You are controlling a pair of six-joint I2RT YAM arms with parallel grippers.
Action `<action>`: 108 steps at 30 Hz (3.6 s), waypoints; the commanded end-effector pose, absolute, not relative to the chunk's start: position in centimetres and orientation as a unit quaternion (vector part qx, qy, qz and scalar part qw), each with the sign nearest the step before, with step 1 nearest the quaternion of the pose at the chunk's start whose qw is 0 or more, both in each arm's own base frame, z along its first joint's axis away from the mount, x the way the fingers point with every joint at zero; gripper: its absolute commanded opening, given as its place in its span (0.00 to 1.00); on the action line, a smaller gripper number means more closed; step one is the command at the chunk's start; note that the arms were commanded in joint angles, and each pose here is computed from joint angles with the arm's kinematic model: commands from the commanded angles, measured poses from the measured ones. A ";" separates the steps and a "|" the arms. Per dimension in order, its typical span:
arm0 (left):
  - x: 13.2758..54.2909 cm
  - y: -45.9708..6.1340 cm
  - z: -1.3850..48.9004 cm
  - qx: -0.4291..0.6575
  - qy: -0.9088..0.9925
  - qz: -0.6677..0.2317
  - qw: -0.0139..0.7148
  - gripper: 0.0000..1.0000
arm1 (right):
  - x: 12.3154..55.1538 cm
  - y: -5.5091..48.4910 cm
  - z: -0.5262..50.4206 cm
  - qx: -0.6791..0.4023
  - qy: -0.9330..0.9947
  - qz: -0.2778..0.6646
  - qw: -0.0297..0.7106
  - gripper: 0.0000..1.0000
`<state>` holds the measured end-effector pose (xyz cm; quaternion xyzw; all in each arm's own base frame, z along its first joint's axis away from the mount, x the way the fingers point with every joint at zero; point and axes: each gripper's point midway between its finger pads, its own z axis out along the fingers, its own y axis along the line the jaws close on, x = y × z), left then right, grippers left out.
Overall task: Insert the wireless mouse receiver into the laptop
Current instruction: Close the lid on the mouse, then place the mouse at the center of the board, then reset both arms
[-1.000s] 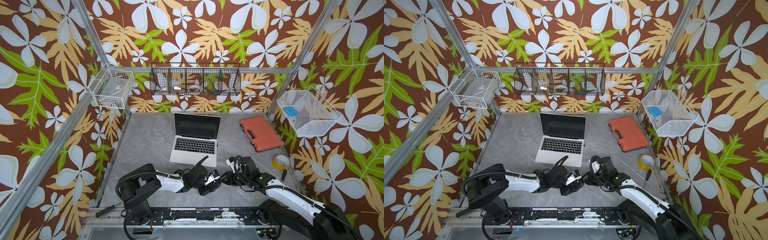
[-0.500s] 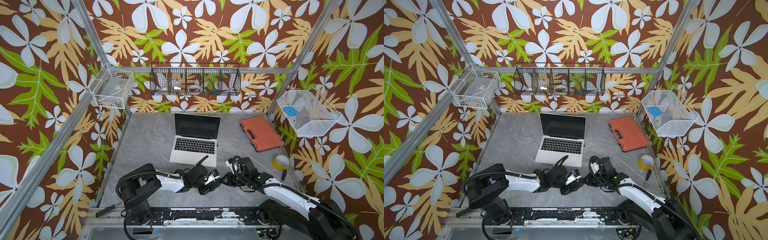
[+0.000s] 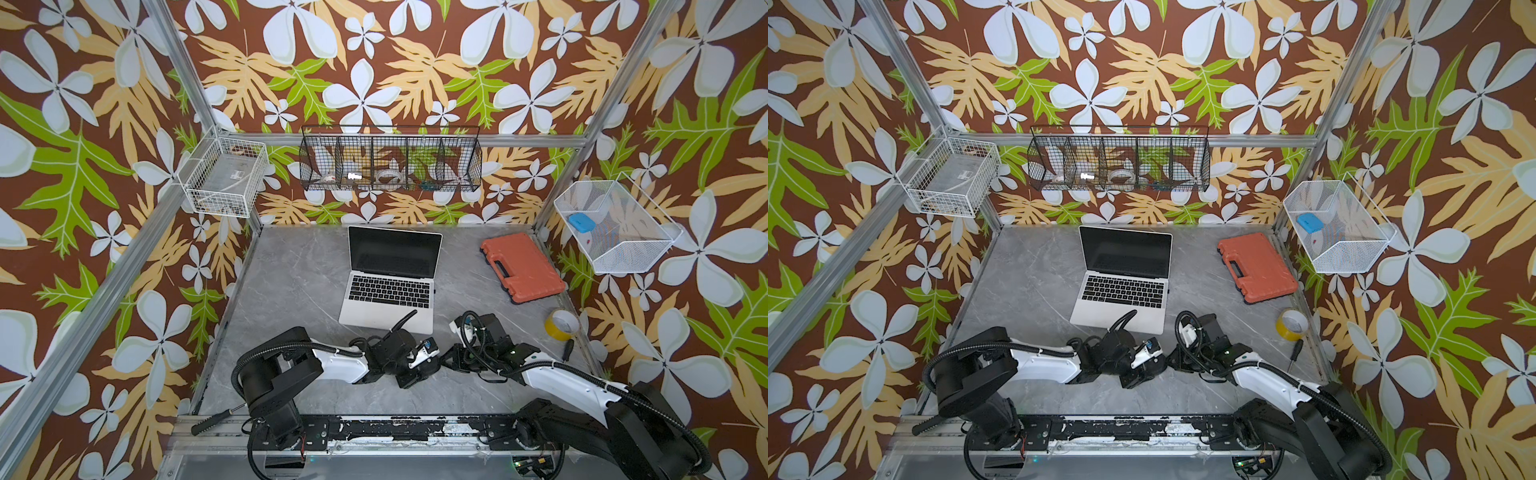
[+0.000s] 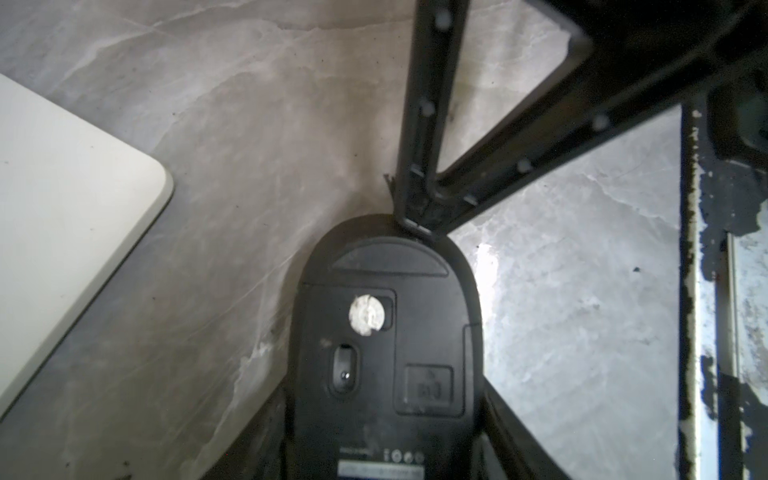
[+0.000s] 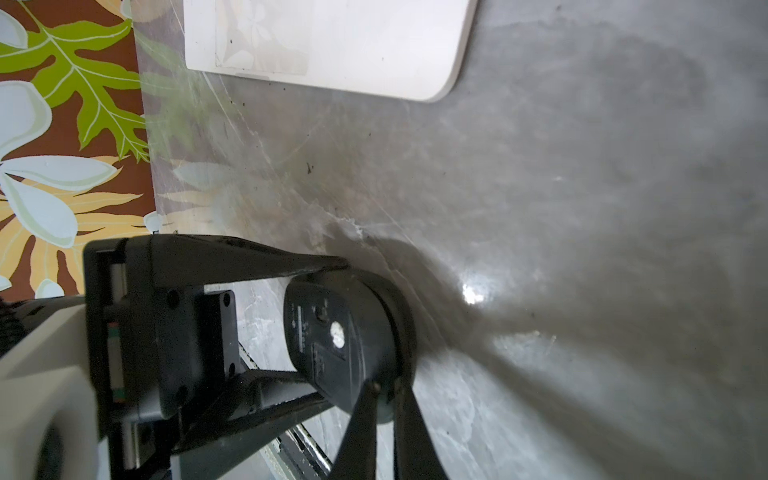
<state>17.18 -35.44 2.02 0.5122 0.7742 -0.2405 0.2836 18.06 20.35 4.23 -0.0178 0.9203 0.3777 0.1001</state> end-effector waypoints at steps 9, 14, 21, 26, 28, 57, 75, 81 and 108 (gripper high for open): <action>16.4 -35.8 1.5 0.508 0.780 -0.258 0.259 0.31 | 15.1 19.9 1.8 -0.035 0.940 0.338 0.019 0.09; 16.8 -35.6 1.4 0.504 0.785 -0.248 0.262 0.30 | 15.0 19.4 1.8 -0.040 0.949 0.313 0.014 0.08; 17.4 -35.0 1.7 0.488 0.795 -0.235 0.275 0.26 | 18.4 18.0 5.8 -0.037 0.956 0.267 0.113 0.33; 17.6 -35.7 4.8 0.460 0.787 -0.283 0.299 0.25 | 20.3 16.0 9.3 -0.019 0.946 0.250 0.205 0.48; 17.9 -36.1 8.0 0.425 0.778 -0.345 0.309 0.26 | 21.1 16.3 11.7 -0.028 0.921 0.291 0.258 0.59; 17.5 -33.7 28.1 0.241 0.601 -0.690 0.323 0.93 | 17.6 25.4 28.8 -0.247 0.691 0.561 0.383 0.42; 29.1 -6.4 22.0 -0.088 0.754 -0.159 0.631 1.00 | 21.4 28.0 5.9 -0.488 0.864 -0.042 0.118 0.24; 29.4 -3.3 20.8 -0.143 0.727 -0.095 0.665 1.00 | 19.9 31.4 3.1 -0.592 0.794 -0.101 0.094 0.62; 34.1 -1.5 14.9 -0.008 0.718 -0.030 0.695 1.00 | 33.8 -2.0 15.3 0.040 0.755 -0.069 0.651 0.99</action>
